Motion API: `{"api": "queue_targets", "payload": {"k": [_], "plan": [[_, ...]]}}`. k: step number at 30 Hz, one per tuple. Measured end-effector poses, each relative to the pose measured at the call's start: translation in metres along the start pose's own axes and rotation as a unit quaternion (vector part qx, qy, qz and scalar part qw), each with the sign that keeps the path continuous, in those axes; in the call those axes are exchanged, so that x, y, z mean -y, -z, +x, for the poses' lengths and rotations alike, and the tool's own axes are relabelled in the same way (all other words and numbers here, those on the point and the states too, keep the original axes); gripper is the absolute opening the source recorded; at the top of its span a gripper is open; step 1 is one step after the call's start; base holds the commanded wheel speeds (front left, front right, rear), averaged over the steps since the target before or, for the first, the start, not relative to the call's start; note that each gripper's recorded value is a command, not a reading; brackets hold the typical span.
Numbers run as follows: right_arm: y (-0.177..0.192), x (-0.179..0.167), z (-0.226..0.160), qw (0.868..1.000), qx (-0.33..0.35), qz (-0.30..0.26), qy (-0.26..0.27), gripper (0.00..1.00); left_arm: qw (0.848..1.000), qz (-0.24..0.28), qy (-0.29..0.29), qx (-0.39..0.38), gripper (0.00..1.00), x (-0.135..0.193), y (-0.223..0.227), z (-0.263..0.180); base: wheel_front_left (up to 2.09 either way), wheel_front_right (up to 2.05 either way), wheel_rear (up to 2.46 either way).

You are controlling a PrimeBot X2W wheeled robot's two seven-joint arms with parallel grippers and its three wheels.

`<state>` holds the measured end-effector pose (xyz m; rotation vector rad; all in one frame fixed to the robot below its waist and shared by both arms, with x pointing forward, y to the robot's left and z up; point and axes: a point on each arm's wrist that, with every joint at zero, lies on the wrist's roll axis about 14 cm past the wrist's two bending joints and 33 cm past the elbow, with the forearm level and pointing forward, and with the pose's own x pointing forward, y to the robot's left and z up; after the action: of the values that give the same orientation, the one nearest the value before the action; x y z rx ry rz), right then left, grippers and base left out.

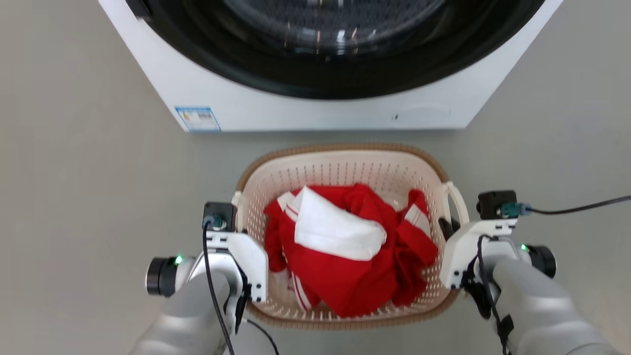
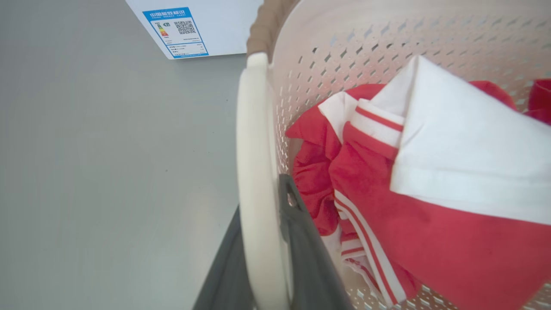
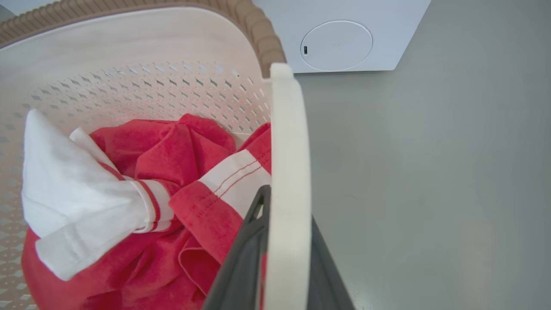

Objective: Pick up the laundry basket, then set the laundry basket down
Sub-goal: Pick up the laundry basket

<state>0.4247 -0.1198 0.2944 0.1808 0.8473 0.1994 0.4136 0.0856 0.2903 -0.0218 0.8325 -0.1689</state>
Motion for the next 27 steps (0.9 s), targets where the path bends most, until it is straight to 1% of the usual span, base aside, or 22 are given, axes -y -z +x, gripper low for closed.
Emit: {"api": "queue_targets", "payload": {"k": [7, 17, 23, 27], "plan": [[0.001, -0.006, -0.033, 1.0, 0.007, 0.0, 0.002, 0.0, 1.0, -0.003, 0.008, 0.01, 0.0, 0.007, 0.0, -0.03, 0.0, 0.0, 0.0], [0.007, -0.009, -0.064, 1.0, 0.017, 0.003, 0.006, 0.0, 1.0, 0.001, 0.014, 0.014, 0.0, 0.013, 0.006, -0.058, 0.0, 0.0, 0.0], [0.019, -0.01, -0.08, 1.0, 0.014, 0.011, 0.008, 0.0, 1.0, 0.006, 0.02, 0.009, 0.0, 0.016, 0.015, -0.072, 0.0, 0.0, 0.0], [0.018, -0.013, -0.085, 1.0, 0.019, 0.007, 0.006, 0.0, 1.0, 0.006, 0.021, 0.011, 0.0, 0.017, 0.013, -0.077, 0.0, 0.0, 0.0]]}}
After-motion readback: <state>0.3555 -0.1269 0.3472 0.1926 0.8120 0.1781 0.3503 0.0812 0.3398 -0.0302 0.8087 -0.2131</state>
